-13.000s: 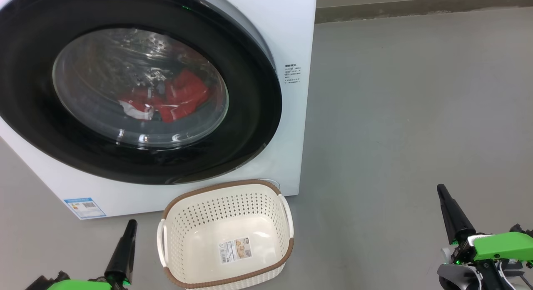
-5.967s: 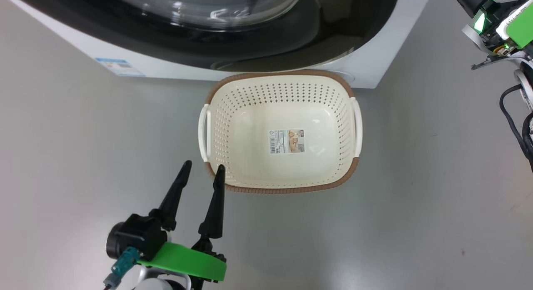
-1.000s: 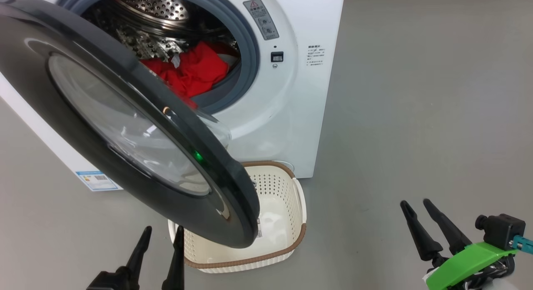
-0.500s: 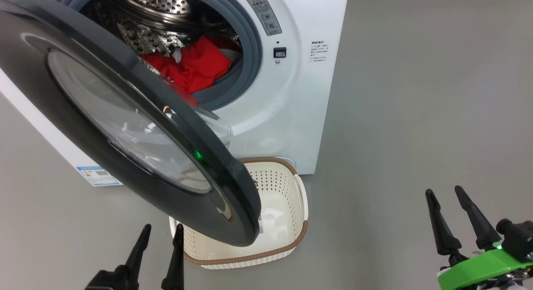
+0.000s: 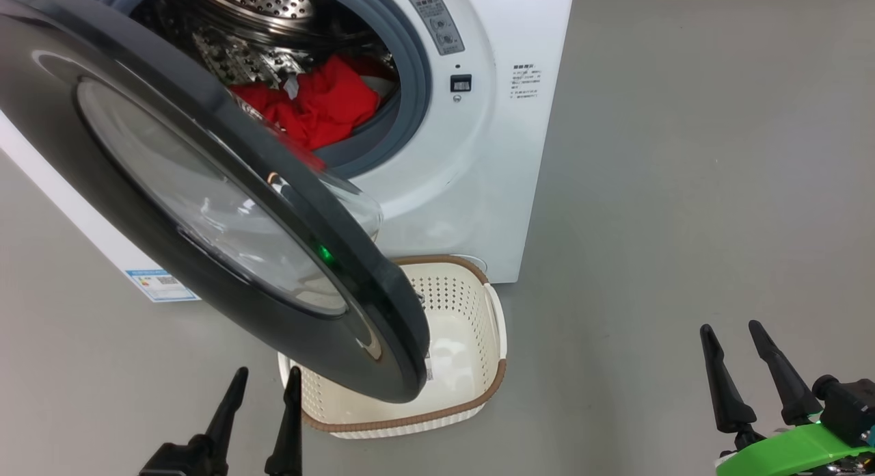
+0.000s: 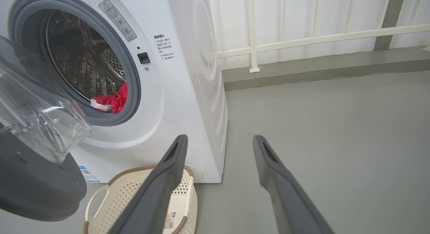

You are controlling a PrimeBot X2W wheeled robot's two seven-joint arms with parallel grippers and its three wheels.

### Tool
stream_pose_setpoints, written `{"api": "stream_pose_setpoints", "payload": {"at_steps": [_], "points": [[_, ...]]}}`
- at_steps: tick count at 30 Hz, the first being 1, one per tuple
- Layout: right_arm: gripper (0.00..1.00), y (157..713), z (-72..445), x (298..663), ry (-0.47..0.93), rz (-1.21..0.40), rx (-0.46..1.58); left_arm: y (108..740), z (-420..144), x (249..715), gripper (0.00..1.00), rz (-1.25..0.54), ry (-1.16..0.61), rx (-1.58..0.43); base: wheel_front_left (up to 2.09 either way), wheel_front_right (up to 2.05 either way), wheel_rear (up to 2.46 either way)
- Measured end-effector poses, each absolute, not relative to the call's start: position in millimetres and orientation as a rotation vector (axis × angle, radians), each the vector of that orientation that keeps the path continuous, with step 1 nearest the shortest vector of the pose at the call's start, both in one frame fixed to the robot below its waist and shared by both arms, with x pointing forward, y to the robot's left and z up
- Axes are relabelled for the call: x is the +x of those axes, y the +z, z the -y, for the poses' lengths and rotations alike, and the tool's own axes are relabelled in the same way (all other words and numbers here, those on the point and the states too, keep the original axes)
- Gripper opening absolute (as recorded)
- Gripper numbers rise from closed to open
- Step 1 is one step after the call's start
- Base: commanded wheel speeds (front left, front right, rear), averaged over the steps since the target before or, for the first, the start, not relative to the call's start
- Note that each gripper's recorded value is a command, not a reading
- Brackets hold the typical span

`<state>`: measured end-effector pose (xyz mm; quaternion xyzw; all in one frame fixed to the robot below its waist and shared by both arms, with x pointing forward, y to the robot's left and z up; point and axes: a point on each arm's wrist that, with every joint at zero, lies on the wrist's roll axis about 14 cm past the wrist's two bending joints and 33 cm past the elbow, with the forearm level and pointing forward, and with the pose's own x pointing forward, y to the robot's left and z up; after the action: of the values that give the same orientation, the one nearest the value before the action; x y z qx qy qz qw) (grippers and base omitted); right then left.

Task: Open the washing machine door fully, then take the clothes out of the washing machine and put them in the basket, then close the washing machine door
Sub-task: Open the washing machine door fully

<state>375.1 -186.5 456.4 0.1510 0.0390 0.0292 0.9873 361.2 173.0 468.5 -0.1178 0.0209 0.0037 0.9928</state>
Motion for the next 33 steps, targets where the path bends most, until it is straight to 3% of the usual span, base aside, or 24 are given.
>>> {"api": "stream_pose_setpoints", "payload": {"at_steps": [17,19,21,33], "points": [[1.00,461.5,178.7,374.2,0.083,-0.067,0.316,472.0,-172.9,360.2,1.00,-0.031,0.006,-0.236,0.00,0.00,0.00],[0.42,464.0,178.1,374.7,0.084,-0.059,0.323,472.7,-173.1,359.7,1.00,-0.029,0.006,-0.236,0.00,0.00,0.00],[0.00,466.4,177.1,375.4,0.086,-0.052,0.336,473.4,-173.6,359.1,1.00,-0.027,0.008,-0.236,0.00,0.00,0.00],[0.00,486.3,143.2,386.8,0.162,-0.012,0.525,477.1,-181.2,350.7,1.00,-0.014,0.034,-0.241,0.00,0.00,0.00]]}}
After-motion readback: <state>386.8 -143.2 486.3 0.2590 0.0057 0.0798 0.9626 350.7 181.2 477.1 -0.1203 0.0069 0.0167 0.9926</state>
